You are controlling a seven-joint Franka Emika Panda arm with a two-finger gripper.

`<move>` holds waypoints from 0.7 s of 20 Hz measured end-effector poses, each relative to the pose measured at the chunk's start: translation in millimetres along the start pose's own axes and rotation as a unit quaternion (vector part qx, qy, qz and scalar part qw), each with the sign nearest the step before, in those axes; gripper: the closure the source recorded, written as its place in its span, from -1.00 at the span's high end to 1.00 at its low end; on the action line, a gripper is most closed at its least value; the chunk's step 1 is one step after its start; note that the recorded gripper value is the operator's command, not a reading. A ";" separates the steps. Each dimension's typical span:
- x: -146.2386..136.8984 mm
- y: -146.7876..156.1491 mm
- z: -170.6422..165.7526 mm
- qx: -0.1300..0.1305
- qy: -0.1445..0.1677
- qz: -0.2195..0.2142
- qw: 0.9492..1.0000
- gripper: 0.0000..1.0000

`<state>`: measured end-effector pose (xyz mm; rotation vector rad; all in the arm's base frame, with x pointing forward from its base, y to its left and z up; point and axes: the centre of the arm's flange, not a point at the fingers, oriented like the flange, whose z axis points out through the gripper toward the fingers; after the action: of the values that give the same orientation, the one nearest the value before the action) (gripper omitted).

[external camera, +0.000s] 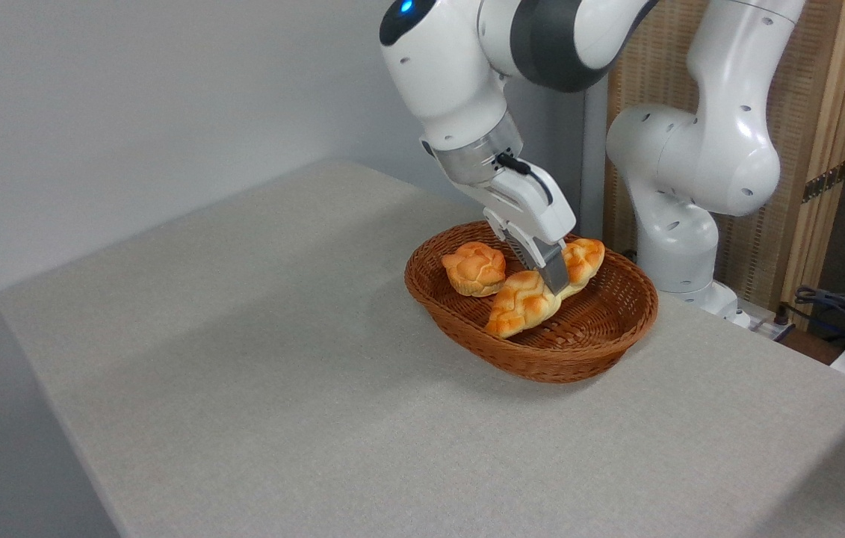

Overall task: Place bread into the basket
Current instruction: 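Lower the loaf into the basket beside the bun and open the gripper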

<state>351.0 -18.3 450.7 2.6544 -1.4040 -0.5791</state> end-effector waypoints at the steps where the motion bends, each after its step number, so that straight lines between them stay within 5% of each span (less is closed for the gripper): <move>1: 0.9 0.6 1.5 -0.001 -0.002 0.001 1.000 1.00; 14: 2.3 -0.7 3.7 -0.002 -0.003 0.002 1.000 1.00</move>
<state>351.4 -19.4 446.5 2.6487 -1.4067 -0.5886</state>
